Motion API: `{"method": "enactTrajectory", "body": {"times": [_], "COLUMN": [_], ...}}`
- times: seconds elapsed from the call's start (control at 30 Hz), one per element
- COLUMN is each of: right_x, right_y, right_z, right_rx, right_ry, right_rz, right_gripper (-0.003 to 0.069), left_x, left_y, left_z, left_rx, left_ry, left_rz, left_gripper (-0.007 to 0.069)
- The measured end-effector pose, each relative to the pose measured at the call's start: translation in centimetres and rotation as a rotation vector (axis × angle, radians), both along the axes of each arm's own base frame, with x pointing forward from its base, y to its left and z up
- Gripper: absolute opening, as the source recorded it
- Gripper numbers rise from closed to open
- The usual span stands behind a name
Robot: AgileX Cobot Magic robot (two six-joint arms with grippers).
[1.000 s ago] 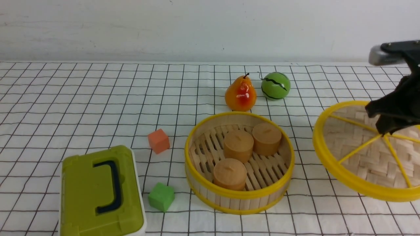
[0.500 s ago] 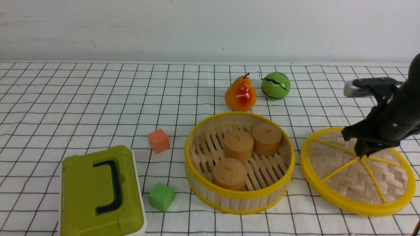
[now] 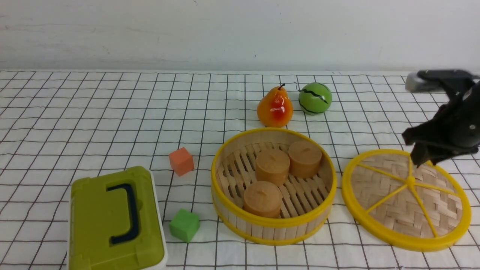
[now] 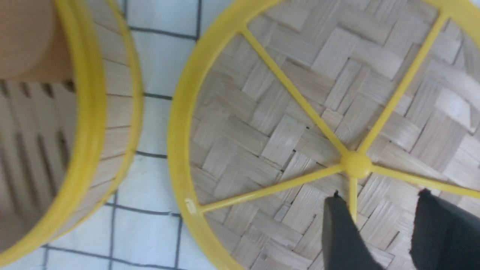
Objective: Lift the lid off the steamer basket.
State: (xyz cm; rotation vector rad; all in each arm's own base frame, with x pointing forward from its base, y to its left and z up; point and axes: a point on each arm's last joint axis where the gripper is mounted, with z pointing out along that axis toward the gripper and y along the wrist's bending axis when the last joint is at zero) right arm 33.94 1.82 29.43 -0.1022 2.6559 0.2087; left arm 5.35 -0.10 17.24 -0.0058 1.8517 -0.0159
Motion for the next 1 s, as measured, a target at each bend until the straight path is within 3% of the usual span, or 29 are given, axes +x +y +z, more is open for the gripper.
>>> {"method": "enactTrajectory", "body": {"times": [0.17, 0.2, 0.37, 0.57, 1.0], "right_x": [-4.4, -7.0, -14.0, -19.9, -21.5], "right_y": [0.7, 0.9, 1.3, 1.1, 1.1], "right_z": [6.6, 9.0, 12.1, 12.0, 10.8], "right_rx": [0.057, 0.075, 0.115, 0.111, 0.109], "right_ry": [-0.213, -0.309, -0.507, -0.662, -0.654], "right_rz": [0.065, 0.093, 0.127, 0.113, 0.117], "right_gripper": [0.0132, 0.0091, -0.0008, -0.0024, -0.0022], "left_x": [0.0, 0.0, 0.0, 0.0, 0.0], "left_y": [0.0, 0.0, 0.0, 0.0, 0.0], "left_z": [0.0, 0.0, 0.0, 0.0, 0.0], "left_rx": [0.000, 0.000, 0.000, 0.000, 0.000], "left_ry": [0.000, 0.000, 0.000, 0.000, 0.000], "left_rz": [0.000, 0.000, 0.000, 0.000, 0.000], "left_gripper": [0.0239, 0.0239, 0.0239, 0.0239, 0.0239]}}
